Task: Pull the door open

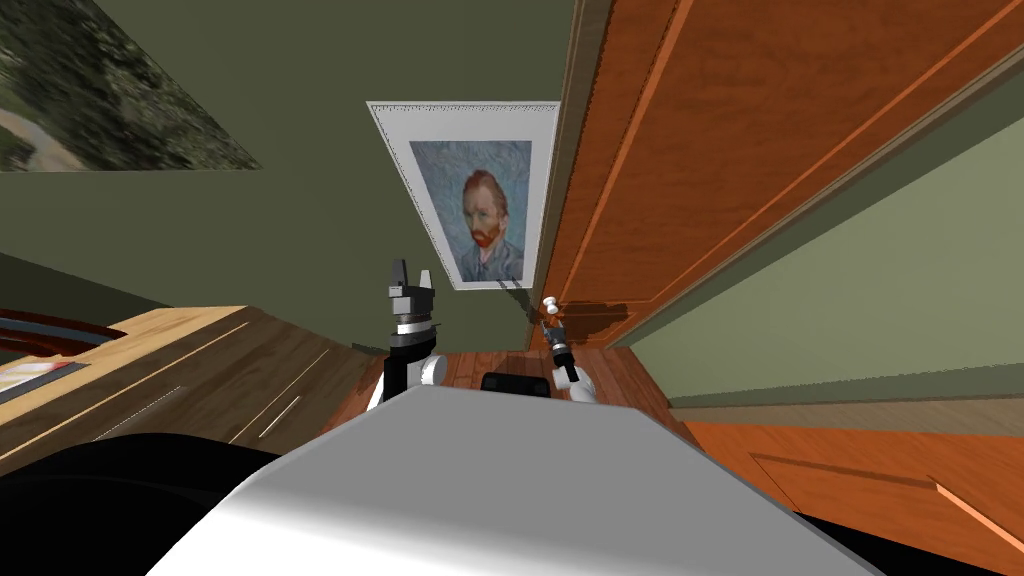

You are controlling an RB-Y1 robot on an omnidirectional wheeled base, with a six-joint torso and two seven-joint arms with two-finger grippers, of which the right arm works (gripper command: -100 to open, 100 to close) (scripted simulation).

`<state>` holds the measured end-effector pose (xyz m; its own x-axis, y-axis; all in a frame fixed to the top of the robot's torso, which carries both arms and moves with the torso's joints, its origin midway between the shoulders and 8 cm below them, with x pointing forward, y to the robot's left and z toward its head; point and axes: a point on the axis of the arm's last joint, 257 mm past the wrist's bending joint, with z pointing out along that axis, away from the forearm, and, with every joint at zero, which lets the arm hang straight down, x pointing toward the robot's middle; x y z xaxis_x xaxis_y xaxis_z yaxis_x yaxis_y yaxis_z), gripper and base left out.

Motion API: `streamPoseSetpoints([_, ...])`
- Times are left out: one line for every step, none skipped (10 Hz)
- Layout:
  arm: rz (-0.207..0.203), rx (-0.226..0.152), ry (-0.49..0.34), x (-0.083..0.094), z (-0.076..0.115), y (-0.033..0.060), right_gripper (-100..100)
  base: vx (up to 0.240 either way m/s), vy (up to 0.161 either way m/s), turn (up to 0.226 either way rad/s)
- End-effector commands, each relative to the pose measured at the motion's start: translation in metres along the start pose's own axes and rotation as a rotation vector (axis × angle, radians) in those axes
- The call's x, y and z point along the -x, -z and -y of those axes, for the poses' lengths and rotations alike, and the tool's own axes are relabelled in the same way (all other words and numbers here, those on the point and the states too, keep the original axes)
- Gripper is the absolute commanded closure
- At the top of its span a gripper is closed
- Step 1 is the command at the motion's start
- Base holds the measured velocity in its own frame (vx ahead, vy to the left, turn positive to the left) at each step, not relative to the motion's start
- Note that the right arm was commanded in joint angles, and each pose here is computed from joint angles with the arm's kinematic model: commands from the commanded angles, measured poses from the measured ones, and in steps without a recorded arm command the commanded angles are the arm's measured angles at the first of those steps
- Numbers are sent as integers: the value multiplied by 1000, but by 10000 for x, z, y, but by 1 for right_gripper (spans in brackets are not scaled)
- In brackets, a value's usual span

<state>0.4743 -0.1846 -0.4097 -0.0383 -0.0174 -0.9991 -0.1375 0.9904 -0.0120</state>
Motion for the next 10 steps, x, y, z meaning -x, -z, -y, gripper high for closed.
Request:
streamPoseSetpoints([14,-2,-9,69,-64,-70,-100,219,-84,-61])
streamPoseSetpoints([26,-2,-15,121,-111,-111,-100,219,-83,-65])
streamPoseSetpoints([34,0,-19,156,-137,-137,-100,209,-46,-55])
streamPoseSetpoints([40,1,-21,187,-161,-159,-100,202,-13,-70])
streamPoseSetpoints([35,0,-19,154,-134,-140,-100,90,-3,-10])
streamPoseSetpoints([35,0,-19,154,-134,-140,100,-11,1,16])
streamPoseSetpoints([35,0,-19,154,-134,-140,100,-32,1,4])
streamPoseSetpoints([35,0,-19,154,-134,-140,100,-25,-2,-2])
streamPoseSetpoints([35,0,-19,154,-134,-140,100,-16,-2,-2])
streamPoseSetpoints([35,0,-19,154,-134,-140,100,-8,-2,-1])
